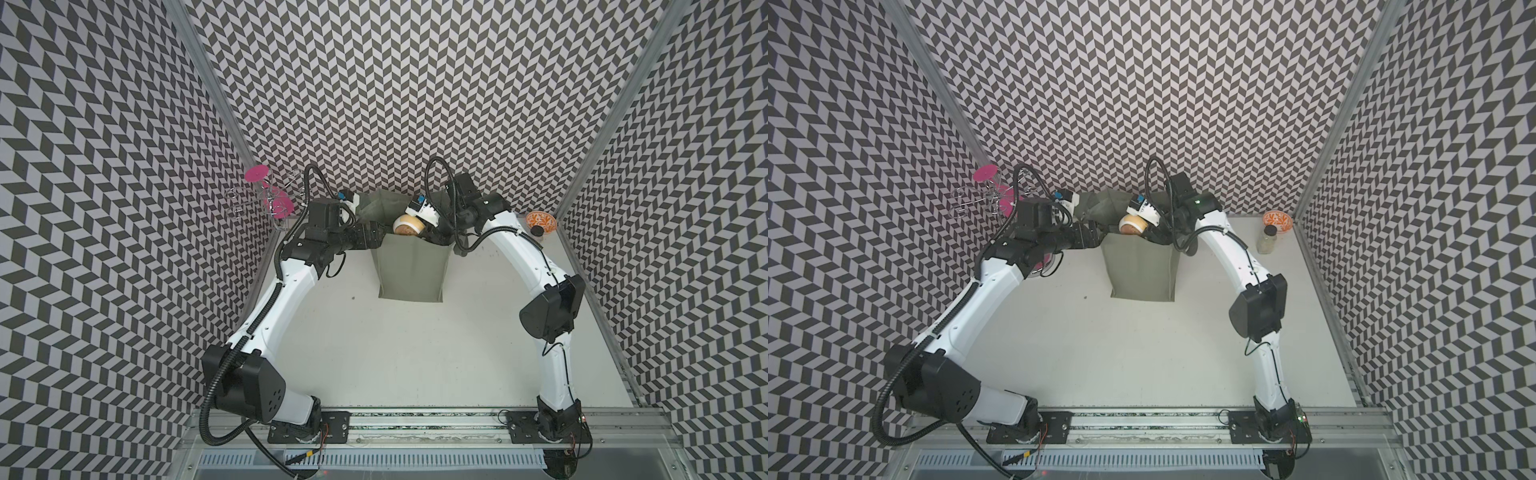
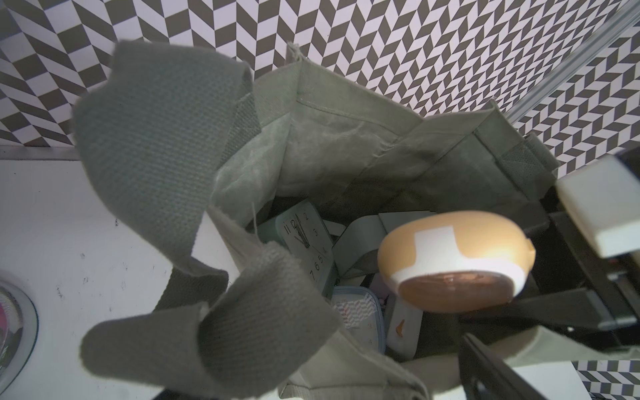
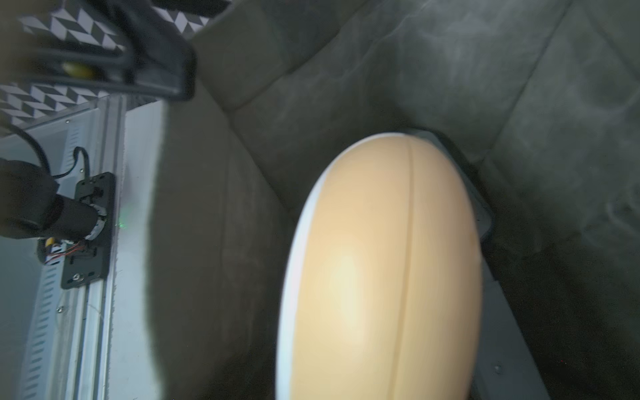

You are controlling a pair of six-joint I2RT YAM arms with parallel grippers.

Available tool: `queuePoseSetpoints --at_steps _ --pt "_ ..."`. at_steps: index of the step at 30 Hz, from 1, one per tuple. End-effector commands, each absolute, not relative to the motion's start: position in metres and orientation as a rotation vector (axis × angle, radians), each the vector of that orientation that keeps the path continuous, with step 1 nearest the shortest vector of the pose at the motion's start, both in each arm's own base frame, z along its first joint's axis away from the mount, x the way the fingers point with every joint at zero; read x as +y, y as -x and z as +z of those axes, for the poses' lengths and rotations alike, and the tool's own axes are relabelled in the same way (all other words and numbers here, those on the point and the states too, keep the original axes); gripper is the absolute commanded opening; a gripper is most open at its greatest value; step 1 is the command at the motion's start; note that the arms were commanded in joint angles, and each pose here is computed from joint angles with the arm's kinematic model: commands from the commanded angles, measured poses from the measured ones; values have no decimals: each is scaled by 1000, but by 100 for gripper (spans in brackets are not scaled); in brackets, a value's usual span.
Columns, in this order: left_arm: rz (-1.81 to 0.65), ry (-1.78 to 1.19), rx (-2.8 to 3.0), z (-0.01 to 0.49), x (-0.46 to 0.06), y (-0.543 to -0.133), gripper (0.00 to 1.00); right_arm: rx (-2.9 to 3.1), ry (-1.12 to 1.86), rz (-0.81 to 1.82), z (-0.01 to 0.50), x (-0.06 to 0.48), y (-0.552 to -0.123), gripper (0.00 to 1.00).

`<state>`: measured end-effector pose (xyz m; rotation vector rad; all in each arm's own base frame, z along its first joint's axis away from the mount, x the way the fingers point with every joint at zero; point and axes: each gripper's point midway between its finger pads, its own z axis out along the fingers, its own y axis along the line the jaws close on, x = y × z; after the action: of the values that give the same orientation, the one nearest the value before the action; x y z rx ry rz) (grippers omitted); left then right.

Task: Put the alarm clock into the canvas bag
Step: Place the alarm at the canvas bag.

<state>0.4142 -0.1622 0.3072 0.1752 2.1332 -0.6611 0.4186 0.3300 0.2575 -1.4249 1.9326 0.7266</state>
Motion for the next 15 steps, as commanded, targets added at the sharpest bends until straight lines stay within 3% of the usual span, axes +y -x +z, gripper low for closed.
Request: queuePoseSetpoints --at_steps 1,8,10,11,13,14,15 --pt "-668 -209 2112 316 -162 -409 98 1926 1466 780 245 342 -406 36" --pt "-689 -221 2085 319 -162 -399 98 2130 1498 726 180 354 -403 34" --pt "-683 -216 2087 318 -161 -397 99 2164 1496 703 171 351 -405 38" --pt "-682 -212 2089 318 -160 -397 99 2169 1483 682 171 351 -408 46" --pt "-675 -207 2084 320 -159 -396 99 2144 1416 621 187 352 -423 71" --pt "-671 -204 2083 320 -158 -396 99 2120 1392 615 198 353 -426 98" --pt "-661 -199 2076 323 -156 -395 99 2078 1367 617 214 355 -428 99"
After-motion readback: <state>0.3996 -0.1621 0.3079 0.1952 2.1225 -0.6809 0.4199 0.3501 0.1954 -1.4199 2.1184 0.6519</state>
